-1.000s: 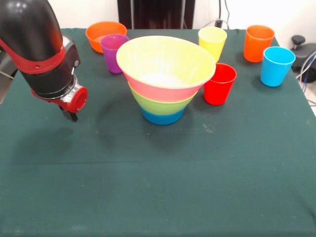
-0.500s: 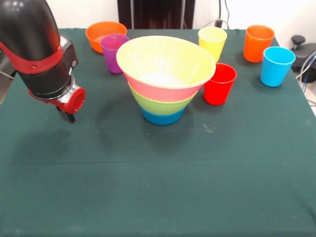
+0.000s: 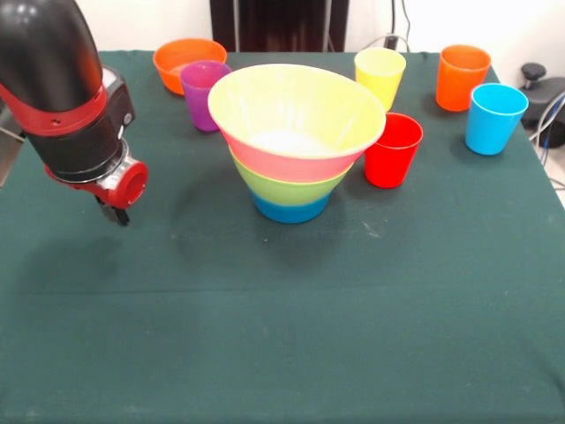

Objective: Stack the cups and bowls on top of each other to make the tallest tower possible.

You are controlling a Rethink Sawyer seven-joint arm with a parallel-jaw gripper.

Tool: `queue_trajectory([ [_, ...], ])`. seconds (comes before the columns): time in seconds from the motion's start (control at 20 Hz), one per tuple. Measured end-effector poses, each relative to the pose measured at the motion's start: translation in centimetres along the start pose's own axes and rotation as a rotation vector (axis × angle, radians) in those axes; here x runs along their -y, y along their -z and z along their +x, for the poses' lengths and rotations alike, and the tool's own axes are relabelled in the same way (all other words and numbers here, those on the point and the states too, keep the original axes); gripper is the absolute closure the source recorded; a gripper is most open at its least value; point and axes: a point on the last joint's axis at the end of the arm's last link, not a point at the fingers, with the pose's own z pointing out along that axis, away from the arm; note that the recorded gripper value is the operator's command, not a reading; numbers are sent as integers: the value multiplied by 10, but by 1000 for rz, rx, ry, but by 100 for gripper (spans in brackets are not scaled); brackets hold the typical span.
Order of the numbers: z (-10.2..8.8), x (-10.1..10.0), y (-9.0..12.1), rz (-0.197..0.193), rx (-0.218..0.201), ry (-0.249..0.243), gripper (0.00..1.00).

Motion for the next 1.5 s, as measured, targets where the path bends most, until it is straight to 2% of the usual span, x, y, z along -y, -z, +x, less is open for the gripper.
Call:
queue_trajectory([
  [0.6, -2, 0, -7, 0, -2, -1, 100],
  [1.5, -2, 0, -6, 0, -1, -1, 100],
])
